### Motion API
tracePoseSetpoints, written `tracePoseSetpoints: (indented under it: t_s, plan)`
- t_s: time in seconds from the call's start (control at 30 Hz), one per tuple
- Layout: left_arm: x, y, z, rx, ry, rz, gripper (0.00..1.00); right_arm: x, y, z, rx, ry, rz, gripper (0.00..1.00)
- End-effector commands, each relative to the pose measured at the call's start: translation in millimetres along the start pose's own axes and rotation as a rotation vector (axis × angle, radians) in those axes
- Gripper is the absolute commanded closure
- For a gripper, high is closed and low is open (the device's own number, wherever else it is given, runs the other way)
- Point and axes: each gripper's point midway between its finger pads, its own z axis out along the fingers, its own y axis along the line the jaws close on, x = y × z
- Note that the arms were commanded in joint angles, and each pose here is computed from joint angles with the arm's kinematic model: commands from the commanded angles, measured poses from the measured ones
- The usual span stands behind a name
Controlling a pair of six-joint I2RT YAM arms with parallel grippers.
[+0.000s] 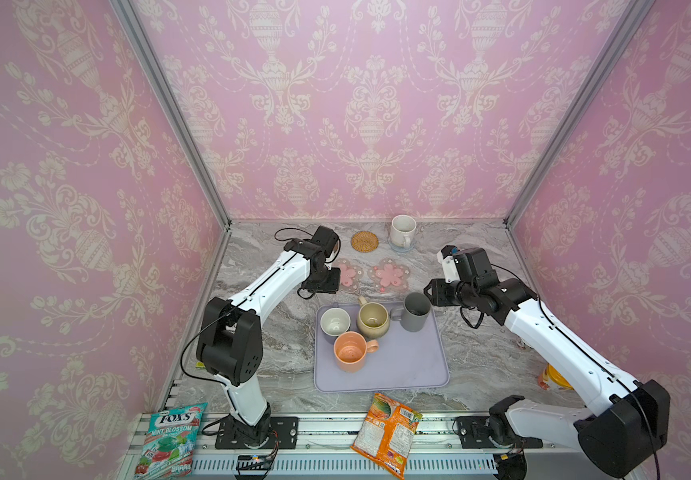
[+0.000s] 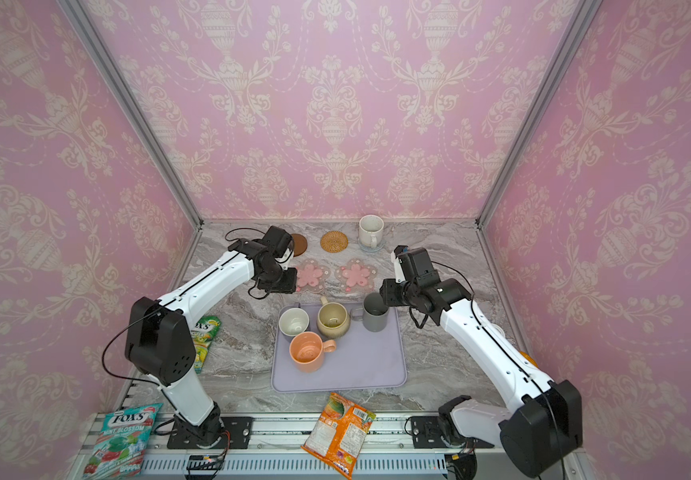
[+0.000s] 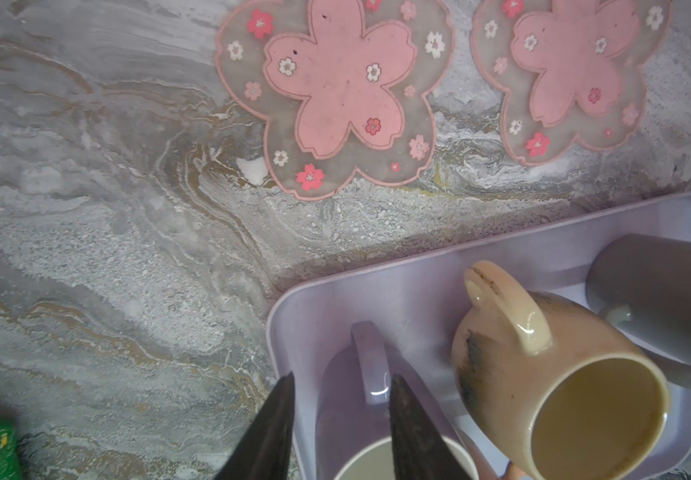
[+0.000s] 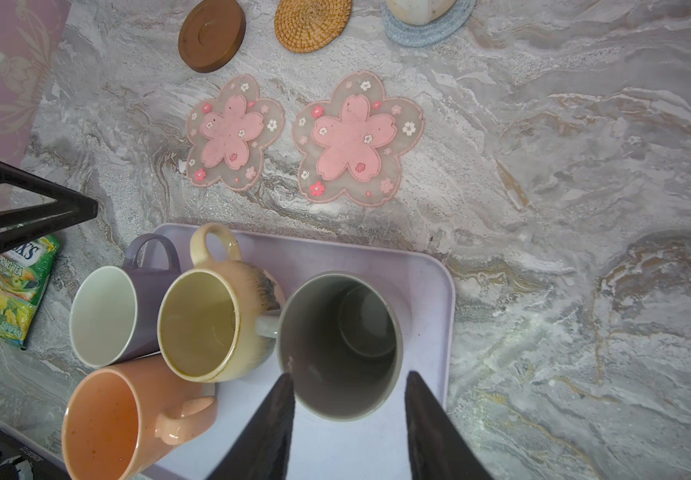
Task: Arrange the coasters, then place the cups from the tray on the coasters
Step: 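Draw the right gripper back toward the robot while the left gripper moves toward the tray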
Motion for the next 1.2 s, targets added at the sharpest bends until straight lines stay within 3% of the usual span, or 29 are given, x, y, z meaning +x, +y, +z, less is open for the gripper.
tracePoseSetpoints:
  t_s: [0.0, 0.13, 0.47, 0.9, 1.17]
  plan:
    - [4, -15, 7, 0.028, 0.056, 0.063, 0.60, -9, 4, -7, -0.003, -0.032, -0.034, 0.54]
    - [11, -22, 22, 0.012, 0.111, 0.108, 0.60, -15, 4, -14, 0.003, -0.049, -0.040, 0.54]
    - [31, 4, 46, -0.128, 0.204, 0.126, 0.60, -20, 6, -18, 0.004, -0.063, -0.034, 0.54]
    - [45, 52, 42, -0.154, 0.194, -0.053, 0.60, -19, 9, -19, -0.002, -0.061, -0.027, 0.54]
    - [67, 62, 34, -0.136, 0.210, -0.076, 0.60, -24, 18, -17, -0.020, -0.065, -0.026, 0.53]
